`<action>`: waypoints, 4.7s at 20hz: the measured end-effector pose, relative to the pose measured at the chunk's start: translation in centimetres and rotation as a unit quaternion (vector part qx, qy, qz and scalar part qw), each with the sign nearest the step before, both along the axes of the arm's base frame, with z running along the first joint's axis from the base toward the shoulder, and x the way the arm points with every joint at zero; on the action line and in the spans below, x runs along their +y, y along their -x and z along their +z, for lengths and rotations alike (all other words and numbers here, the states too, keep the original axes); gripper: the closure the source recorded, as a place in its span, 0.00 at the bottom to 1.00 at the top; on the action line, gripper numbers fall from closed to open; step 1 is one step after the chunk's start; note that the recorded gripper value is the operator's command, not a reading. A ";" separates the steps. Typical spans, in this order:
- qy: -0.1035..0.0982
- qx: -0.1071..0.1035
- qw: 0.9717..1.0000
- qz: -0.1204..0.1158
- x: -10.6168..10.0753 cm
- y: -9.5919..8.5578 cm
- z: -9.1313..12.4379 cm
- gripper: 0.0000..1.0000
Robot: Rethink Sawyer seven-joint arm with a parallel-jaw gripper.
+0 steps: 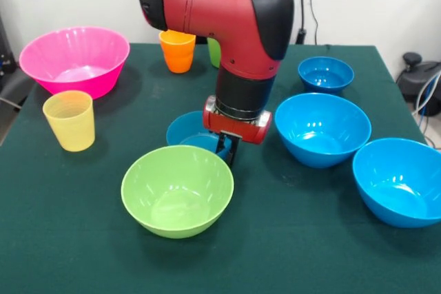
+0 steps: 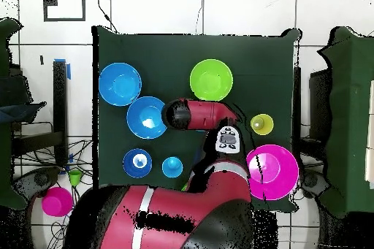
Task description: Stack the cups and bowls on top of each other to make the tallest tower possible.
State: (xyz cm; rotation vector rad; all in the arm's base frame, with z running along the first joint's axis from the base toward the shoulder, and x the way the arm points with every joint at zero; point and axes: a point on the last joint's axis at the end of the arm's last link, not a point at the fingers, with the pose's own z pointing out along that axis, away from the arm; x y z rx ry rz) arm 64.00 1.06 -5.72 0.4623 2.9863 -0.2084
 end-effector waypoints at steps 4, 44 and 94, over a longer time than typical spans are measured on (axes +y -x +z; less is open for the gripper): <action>0.003 -0.005 1.000 0.009 0.0 -0.5 0.0 1.00; 0.013 0.011 0.998 0.055 3.2 1.5 -0.3 1.00; 0.026 -0.019 0.999 0.029 2.4 7.0 -0.3 0.00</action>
